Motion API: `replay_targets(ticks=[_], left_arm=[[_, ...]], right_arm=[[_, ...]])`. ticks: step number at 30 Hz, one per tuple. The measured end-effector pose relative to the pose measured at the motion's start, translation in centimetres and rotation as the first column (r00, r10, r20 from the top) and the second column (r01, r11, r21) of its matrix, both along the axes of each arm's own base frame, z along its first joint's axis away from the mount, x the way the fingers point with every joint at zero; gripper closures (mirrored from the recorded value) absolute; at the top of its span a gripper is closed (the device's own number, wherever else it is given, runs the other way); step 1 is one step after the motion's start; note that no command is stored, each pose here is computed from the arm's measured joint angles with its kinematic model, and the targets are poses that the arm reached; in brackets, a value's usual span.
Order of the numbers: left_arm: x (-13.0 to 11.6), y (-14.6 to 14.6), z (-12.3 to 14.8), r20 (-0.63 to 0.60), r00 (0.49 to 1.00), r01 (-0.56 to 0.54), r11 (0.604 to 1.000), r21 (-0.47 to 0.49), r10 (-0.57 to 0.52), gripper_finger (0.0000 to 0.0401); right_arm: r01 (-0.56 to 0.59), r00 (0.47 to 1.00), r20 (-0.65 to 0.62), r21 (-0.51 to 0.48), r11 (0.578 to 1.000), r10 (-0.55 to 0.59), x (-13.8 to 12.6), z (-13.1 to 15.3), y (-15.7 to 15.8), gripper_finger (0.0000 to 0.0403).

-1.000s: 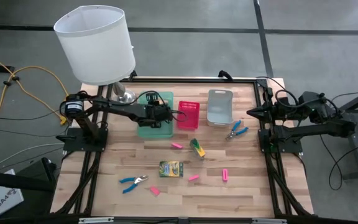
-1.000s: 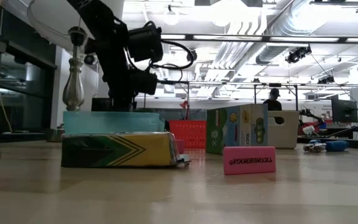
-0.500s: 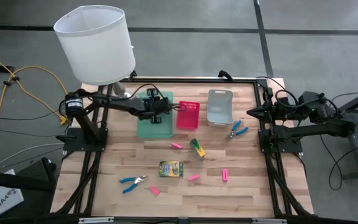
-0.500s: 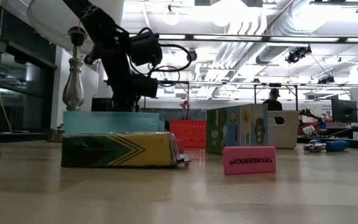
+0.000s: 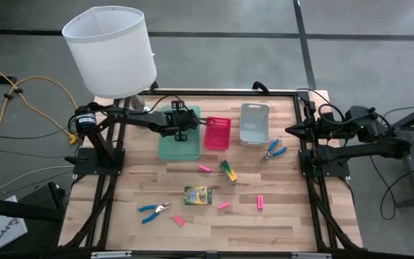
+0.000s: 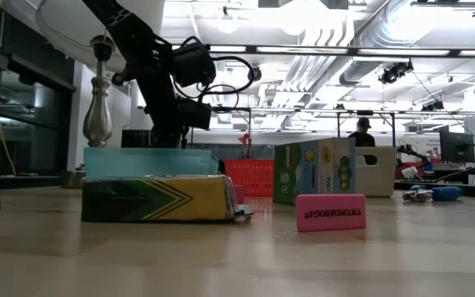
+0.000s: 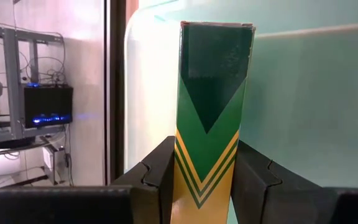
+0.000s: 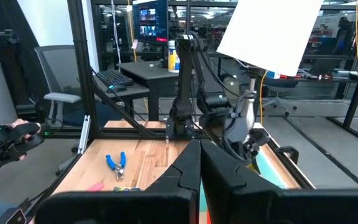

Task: Pick & Place School Supplies
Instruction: Put the yellow crayon box into the green bin

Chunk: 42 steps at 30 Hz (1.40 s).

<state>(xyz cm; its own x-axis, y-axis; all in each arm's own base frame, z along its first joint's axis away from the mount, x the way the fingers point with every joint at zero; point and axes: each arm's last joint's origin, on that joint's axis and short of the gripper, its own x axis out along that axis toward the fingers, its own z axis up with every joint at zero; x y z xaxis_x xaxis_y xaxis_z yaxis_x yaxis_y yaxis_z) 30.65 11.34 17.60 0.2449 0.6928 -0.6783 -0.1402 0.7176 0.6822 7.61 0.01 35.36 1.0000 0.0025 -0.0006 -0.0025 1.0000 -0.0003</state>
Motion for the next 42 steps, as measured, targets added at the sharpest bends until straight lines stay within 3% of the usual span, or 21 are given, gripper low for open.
replay_targets(ticks=[13, 33, 42], left_arm=[[-0.7, 1.4, -0.8, 0.019, 1.000, -0.020, 0.997, -0.071, 0.022, 0.0281], [-0.7, 0.9, -1.0, 0.041, 0.999, -0.018, 0.991, -0.130, 0.023, 0.0277], [-0.9, 0.6, -1.3, 0.046, 0.998, -0.023, 0.980, -0.197, 0.033, 0.0238]], right_arm=[[0.000, 1.000, 0.000, 0.000, 1.000, 0.000, 0.0, 0.0, 0.0, 0.0401], [0.000, 1.000, 0.000, 0.000, 1.000, 0.000, 0.0, 0.0, 0.0, 0.0401], [0.000, 1.000, 0.000, 0.000, 1.000, 0.000, 0.0, 0.0, 0.0, 0.0401]])
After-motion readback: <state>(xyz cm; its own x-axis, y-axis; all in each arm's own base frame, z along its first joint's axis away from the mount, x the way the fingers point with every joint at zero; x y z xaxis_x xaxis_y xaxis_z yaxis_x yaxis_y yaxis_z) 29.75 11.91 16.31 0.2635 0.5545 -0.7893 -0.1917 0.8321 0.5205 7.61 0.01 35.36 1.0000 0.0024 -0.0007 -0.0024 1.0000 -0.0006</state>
